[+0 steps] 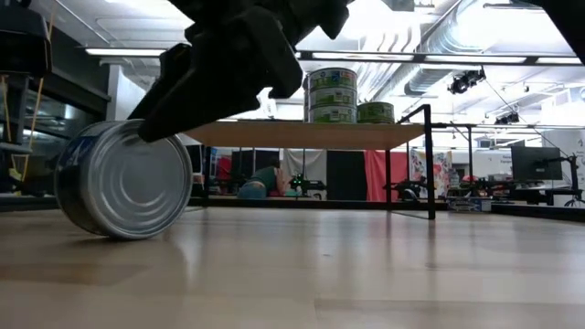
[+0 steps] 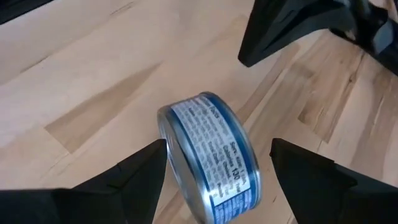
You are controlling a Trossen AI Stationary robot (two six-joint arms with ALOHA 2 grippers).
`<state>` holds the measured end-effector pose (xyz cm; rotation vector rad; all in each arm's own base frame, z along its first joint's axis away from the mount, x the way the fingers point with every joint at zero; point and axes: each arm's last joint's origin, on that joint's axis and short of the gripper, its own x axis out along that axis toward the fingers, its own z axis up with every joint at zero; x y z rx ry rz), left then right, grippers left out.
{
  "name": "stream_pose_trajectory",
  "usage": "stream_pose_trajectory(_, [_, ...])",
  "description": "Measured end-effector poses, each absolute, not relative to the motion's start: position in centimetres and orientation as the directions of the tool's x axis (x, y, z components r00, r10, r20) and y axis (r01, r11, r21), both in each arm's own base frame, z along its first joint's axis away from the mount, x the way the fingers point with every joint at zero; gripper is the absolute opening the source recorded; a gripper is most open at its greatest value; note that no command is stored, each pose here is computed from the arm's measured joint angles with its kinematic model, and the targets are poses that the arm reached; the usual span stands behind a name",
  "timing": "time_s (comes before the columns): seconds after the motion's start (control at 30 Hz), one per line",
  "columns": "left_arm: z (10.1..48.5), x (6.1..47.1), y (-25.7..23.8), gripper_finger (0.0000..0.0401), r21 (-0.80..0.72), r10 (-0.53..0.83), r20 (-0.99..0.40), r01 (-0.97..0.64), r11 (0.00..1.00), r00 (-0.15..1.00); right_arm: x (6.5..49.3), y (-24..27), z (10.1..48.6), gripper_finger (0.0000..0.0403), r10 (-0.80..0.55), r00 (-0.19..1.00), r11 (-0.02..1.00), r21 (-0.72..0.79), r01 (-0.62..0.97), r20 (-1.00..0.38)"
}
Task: Stack canned seafood by type on shelf
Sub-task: Put the blue tuna can on the shelf
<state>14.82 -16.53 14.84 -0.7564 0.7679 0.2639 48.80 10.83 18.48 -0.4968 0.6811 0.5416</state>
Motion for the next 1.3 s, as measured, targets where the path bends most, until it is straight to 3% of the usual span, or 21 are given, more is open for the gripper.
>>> stream_pose_trajectory(0.2, [14.8, 14.8, -16.5, 0.0000, -0.520, -0.044, -0.707, -0.476, 0.709, 0.706, 48.4, 10.8, 17.5, 0.0276, 0.291, 0.598, 0.754, -0.206, -0.624, -0.747])
stream_pose_trajectory(0.43, [14.7, 14.7, -16.3, 0.0000, -0.488, -0.026, -0.720, -0.479, 0.729, 0.694, 47.4, 12.2, 16.9, 0.0231, 0.294, 0.516, 0.749, -0.141, -0.647, -0.805])
stream_pose_trajectory(0.6, [14.7, 14.7, -16.3, 0.0000, -0.461, -0.024, -0.722, -0.455, 0.762, 0.692, 47.6, 13.3, 17.4, 0.0202, 0.314, 0.566, 0.817, -0.086, -0.570, -0.762])
stream_pose_trajectory(0.87, [14.7, 14.7, -16.3, 0.0000, -0.433, -0.023, -0.722, -0.425, 0.795, 0.692, 48.2, 13.3, 18.0, 0.0177, 0.251, 0.648, 0.948, 0.047, -0.315, -0.719])
stream_pose_trajectory(1.3, [14.9, 16.8, -15.3, 0.0000, -0.329, -0.012, -0.697, -0.305, 0.893, 0.717, 48.1, 13.2, 18.1, 0.0177, 0.210, 0.658, 0.977, 0.130, -0.168, -0.723])
